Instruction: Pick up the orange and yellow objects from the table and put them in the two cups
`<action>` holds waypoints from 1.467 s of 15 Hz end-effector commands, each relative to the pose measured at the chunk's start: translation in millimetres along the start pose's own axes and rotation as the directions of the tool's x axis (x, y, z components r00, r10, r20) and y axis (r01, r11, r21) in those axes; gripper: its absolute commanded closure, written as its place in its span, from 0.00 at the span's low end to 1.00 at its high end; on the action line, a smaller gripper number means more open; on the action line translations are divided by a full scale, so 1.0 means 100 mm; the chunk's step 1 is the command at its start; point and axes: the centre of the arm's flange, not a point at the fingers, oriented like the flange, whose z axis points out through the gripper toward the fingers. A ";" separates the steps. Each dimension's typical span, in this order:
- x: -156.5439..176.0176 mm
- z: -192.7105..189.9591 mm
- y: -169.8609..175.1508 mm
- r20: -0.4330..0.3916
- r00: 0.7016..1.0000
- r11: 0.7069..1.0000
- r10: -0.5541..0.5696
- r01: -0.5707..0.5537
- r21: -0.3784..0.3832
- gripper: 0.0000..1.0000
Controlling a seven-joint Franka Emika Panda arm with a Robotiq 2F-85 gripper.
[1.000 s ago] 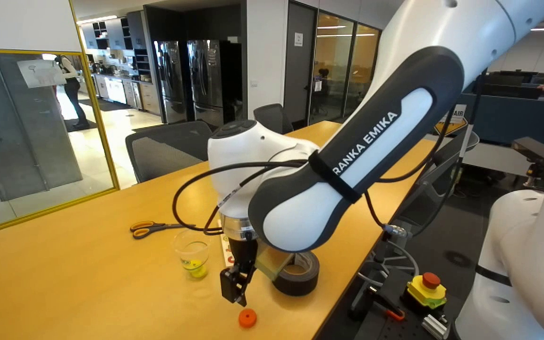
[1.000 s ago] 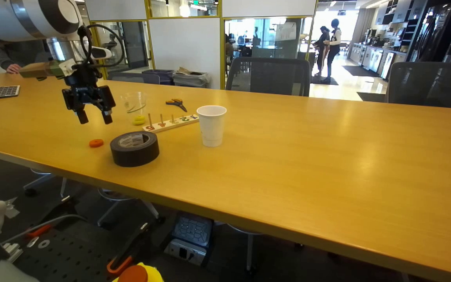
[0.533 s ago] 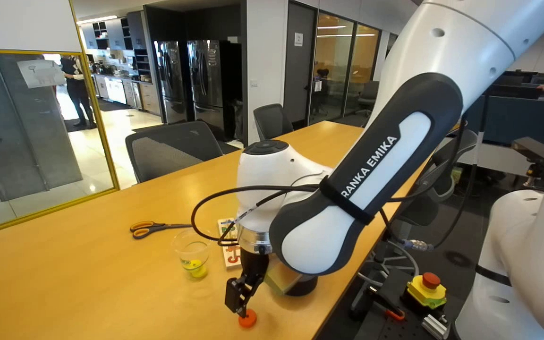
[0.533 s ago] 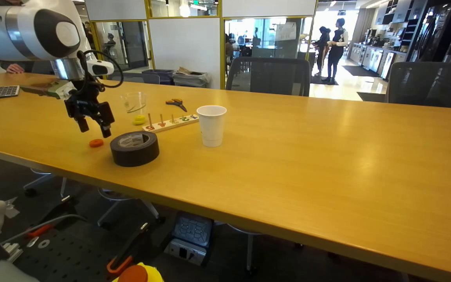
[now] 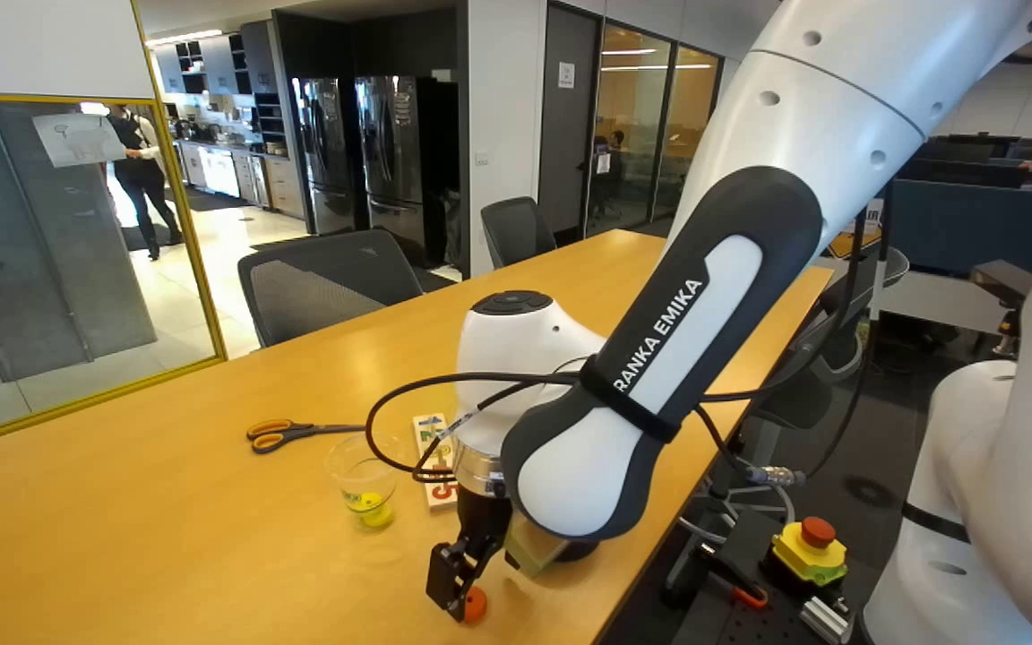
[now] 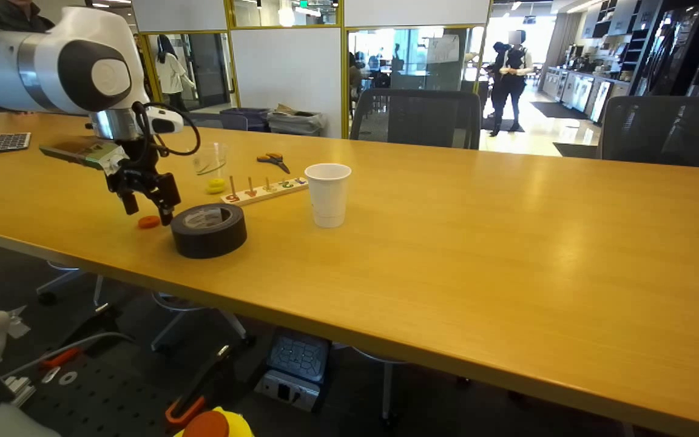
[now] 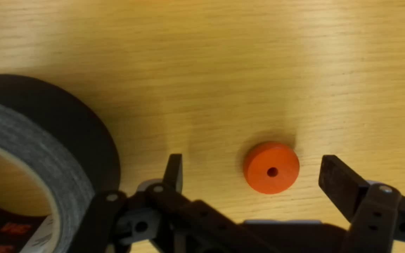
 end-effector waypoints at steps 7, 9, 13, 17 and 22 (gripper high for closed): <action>0.13 0.14 -0.04 -0.003 0.998 0.998 -0.060 0.060 0.032 0.00; 0.15 0.15 -0.07 0.000 0.997 0.997 -0.075 0.075 0.032 0.00; 0.18 0.16 -0.10 0.002 0.995 0.995 -0.095 0.095 0.036 0.00; 0.19 0.13 -0.09 0.002 0.995 0.995 -0.101 0.101 0.026 0.33; 0.22 0.08 -0.10 0.020 0.994 0.995 -0.104 0.104 0.001 0.72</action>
